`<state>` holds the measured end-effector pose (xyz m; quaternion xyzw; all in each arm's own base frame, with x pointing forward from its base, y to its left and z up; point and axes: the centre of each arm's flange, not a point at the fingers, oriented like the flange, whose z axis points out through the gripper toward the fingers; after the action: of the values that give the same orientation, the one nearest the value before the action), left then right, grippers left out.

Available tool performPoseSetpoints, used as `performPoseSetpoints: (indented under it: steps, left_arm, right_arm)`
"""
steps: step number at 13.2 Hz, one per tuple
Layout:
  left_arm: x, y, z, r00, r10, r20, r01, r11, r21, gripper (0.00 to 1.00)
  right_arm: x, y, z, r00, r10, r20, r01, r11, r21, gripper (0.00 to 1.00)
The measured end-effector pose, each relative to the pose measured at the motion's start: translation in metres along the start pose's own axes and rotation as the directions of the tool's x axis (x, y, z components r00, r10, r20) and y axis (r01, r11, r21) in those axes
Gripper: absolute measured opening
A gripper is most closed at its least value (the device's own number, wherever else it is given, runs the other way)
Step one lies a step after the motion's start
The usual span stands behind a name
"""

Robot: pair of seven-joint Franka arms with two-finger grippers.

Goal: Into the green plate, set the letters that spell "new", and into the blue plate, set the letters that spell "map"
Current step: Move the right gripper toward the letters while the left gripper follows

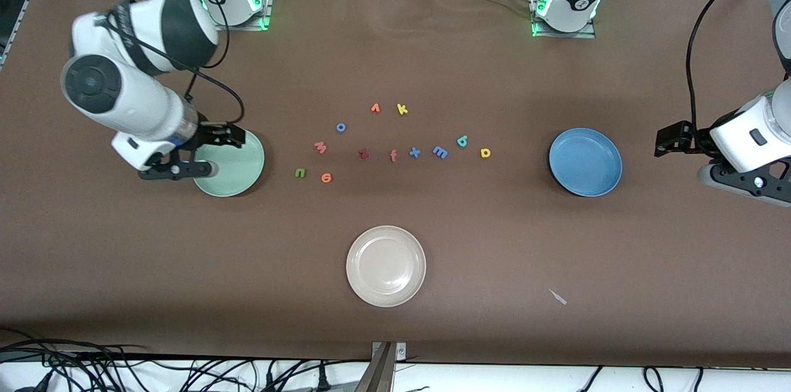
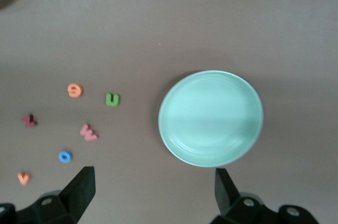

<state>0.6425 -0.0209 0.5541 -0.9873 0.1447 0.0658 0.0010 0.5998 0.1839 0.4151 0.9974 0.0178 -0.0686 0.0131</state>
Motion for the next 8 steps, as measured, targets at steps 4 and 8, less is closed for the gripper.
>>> performPoseSetpoints:
  steps: [4,8]
  left_arm:
    - [0.014,0.047,0.022,0.998,-0.023,0.052,0.026,0.997,-0.066,1.00]
    - [0.029,0.108,0.067,0.981,-0.120,0.155,0.136,0.985,-0.101,1.00]
  right_arm:
    - [0.012,-0.052,0.048,0.994,0.105,-0.032,-0.105,0.994,0.013,1.00]
    - [0.021,-0.086,0.114,0.988,0.153,-0.026,-0.153,0.988,0.015,0.98]
